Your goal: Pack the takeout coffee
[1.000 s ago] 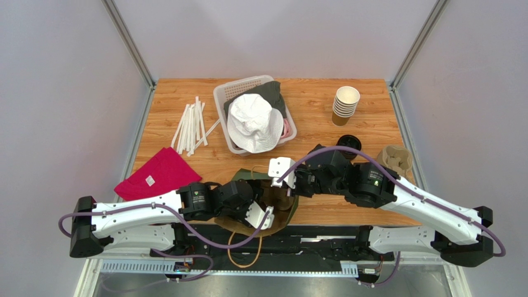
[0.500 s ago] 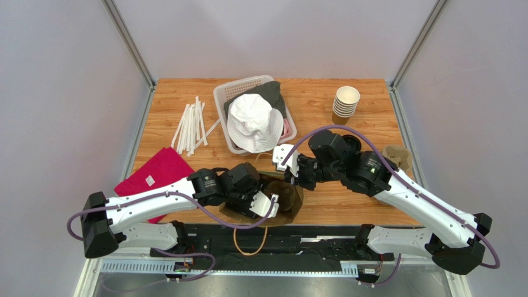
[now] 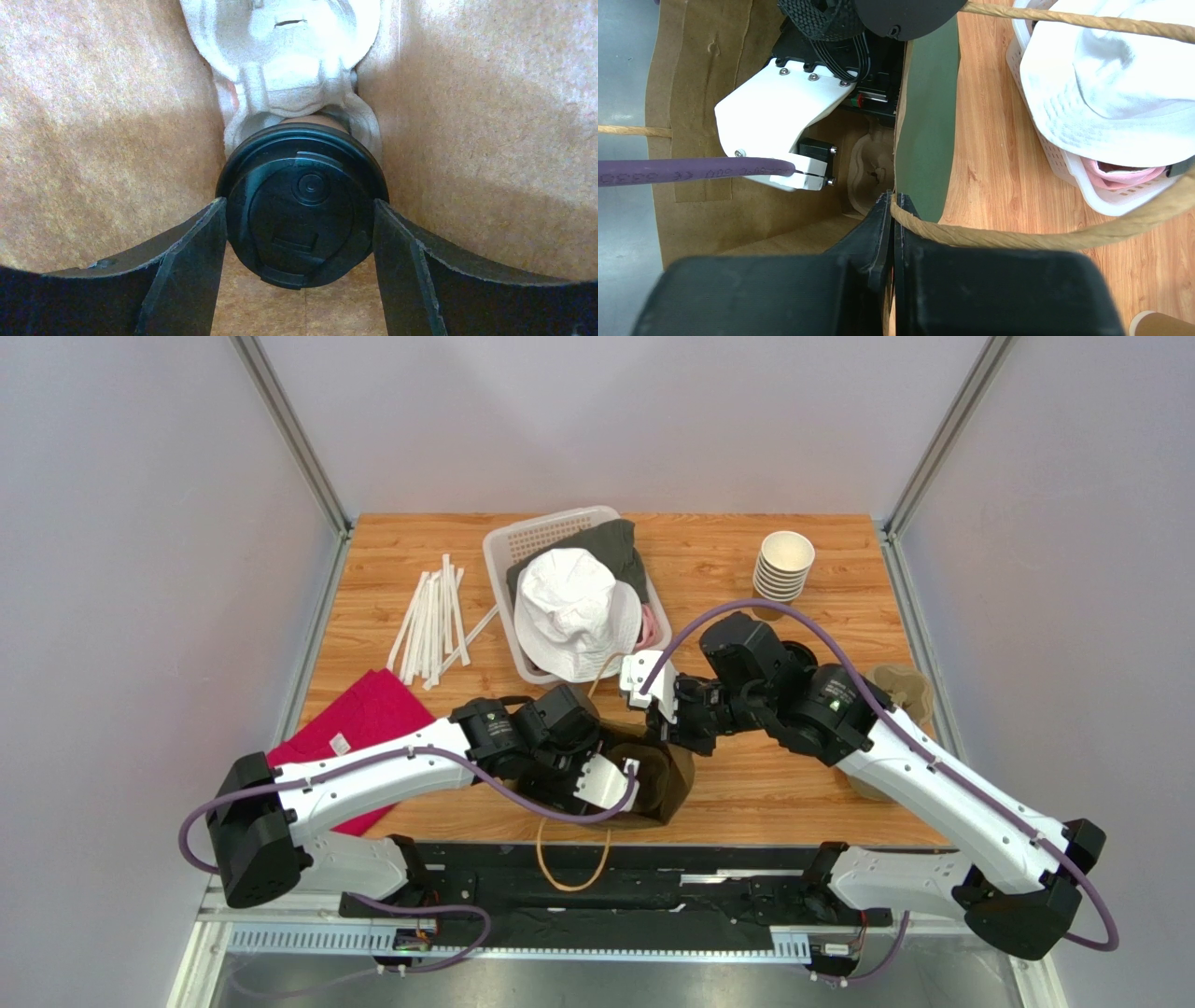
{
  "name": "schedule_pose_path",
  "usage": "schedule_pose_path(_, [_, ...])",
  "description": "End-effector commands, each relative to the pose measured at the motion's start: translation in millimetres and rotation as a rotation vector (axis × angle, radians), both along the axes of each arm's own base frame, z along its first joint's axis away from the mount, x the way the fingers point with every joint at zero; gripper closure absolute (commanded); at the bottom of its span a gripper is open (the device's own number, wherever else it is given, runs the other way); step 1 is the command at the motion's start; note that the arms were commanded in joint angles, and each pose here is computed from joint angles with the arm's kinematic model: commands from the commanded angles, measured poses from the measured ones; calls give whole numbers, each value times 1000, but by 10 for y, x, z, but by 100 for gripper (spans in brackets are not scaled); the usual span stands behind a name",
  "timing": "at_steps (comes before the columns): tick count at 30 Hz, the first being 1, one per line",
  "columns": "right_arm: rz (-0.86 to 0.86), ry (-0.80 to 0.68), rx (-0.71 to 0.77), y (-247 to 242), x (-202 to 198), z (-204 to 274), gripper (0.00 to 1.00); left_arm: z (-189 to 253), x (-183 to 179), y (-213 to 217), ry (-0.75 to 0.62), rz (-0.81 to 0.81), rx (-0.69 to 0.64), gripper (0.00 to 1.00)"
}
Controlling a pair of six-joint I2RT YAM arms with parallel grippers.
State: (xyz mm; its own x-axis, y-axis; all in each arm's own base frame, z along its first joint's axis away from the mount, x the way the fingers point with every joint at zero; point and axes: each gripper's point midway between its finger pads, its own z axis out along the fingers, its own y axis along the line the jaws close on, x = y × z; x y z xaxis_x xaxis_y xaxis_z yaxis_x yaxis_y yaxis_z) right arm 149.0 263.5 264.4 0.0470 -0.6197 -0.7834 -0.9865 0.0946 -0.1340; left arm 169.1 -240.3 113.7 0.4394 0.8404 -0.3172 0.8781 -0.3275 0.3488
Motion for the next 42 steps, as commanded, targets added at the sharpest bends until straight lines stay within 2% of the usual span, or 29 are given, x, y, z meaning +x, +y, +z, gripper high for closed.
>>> schedule_pose_path(1, [61, -17, 55, 58, -41, 165, 100, -278, -207, 234, 127, -12, 119, 89])
schedule_pose_path(4, [57, -19, 48, 41, -31, 153, 100, -108, -163, 146, 99, -7, 61, 73])
schedule_pose_path(8, [56, -24, 43, 33, -28, 159, 100, 226, -98, 3, 82, 20, -3, 57])
schedule_pose_path(10, [55, -27, 43, 25, -21, 158, 100, 295, -95, -40, 77, 19, -16, 37])
schedule_pose_path(11, [56, -29, 43, 25, -24, 162, 100, 331, -99, -57, 72, 15, -20, 35])
schedule_pose_path(12, [56, -28, 42, 27, -23, 157, 100, 340, -124, -70, 61, 0, -13, 18])
schedule_pose_path(20, [37, -38, 22, -7, 12, 133, 100, 424, -170, -97, 28, -35, -20, 11])
schedule_pose_path(21, [36, -38, 20, -3, 19, 130, 100, 431, -174, -99, 30, -35, -17, 2])
schedule_pose_path(31, [17, -41, 1, -7, 72, 85, 100, 593, -203, -108, 25, -35, -36, 2])
schedule_pose_path(42, [0, -52, -8, 19, 137, 75, 100, 854, -377, -155, 88, -83, -100, 1])
